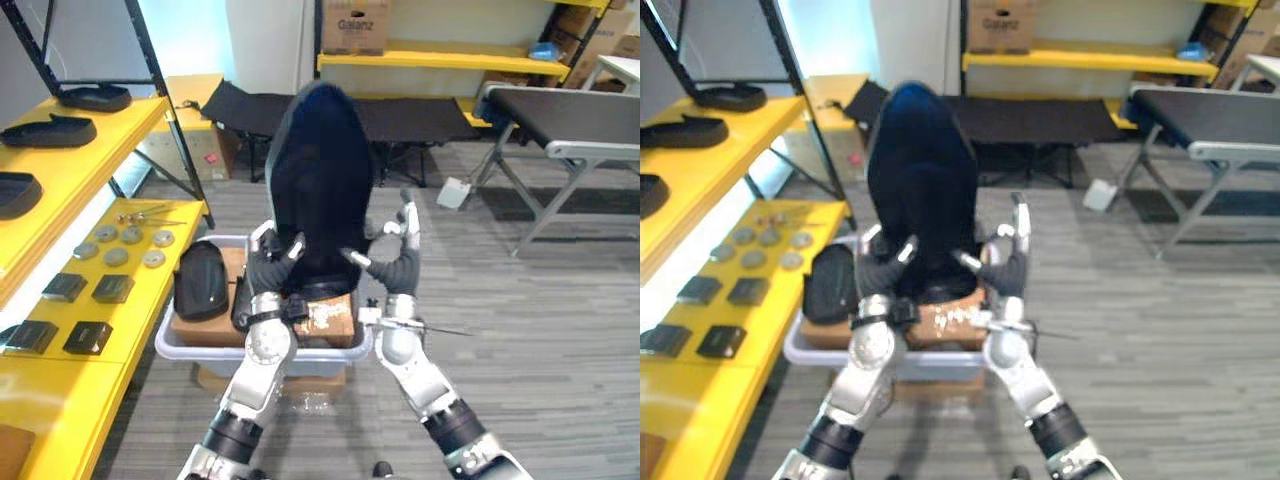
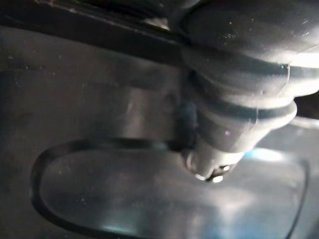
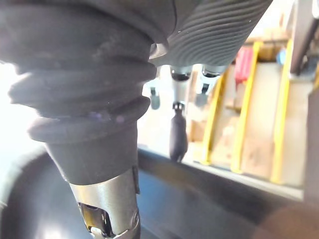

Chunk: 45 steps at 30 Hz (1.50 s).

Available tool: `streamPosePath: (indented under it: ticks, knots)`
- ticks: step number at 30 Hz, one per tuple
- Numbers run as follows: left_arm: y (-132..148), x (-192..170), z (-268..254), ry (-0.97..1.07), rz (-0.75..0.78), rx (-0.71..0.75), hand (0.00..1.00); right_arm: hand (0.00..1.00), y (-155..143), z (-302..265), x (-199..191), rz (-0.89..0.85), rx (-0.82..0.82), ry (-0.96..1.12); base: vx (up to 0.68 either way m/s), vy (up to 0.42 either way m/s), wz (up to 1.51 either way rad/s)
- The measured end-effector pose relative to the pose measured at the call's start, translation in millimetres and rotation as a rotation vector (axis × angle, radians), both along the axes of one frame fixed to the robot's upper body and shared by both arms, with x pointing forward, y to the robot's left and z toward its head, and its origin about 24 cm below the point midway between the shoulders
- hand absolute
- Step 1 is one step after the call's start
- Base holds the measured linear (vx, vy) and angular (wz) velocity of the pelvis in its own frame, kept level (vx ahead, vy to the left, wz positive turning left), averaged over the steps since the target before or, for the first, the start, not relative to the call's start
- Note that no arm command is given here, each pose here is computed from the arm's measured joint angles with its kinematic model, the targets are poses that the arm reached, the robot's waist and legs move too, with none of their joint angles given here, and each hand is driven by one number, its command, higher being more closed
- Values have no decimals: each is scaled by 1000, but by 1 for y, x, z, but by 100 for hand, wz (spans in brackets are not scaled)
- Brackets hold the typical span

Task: Walk over and take plastic housings, then place them on the shelf

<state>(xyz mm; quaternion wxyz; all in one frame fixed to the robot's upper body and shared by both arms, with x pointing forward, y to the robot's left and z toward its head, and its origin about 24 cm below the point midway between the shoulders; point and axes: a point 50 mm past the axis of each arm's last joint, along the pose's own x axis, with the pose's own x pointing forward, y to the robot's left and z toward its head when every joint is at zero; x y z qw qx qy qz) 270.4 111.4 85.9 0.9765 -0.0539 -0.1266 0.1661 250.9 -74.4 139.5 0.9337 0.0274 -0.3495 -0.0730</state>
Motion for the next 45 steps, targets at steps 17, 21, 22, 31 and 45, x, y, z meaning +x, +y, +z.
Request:
streamPosePath:
  ticks: [17, 21, 22, 31, 45]
  knots:
    - [66, -42, -24, -8, 246, -173, 100, 0, -106, -87, -44, -122, 349, 473, 4, 1, -8]
    - [80, -67, -8, -156, 170, -206, 100, 0, -148, -153, -87, -317, 437, 787, 38, 8, -8]
    - [85, -71, -7, -161, 168, -202, 100, 0, -153, -156, -93, -331, 440, 795, 0, 0, 0]
    - [108, -89, -2, -173, 246, -130, 100, 0, -134, -134, -59, -124, 402, 666, -48, -4, 34]
    - [127, -125, 18, -229, 300, -39, 100, 0, -78, -92, 1, 135, 243, 554, 36, 25, 46]
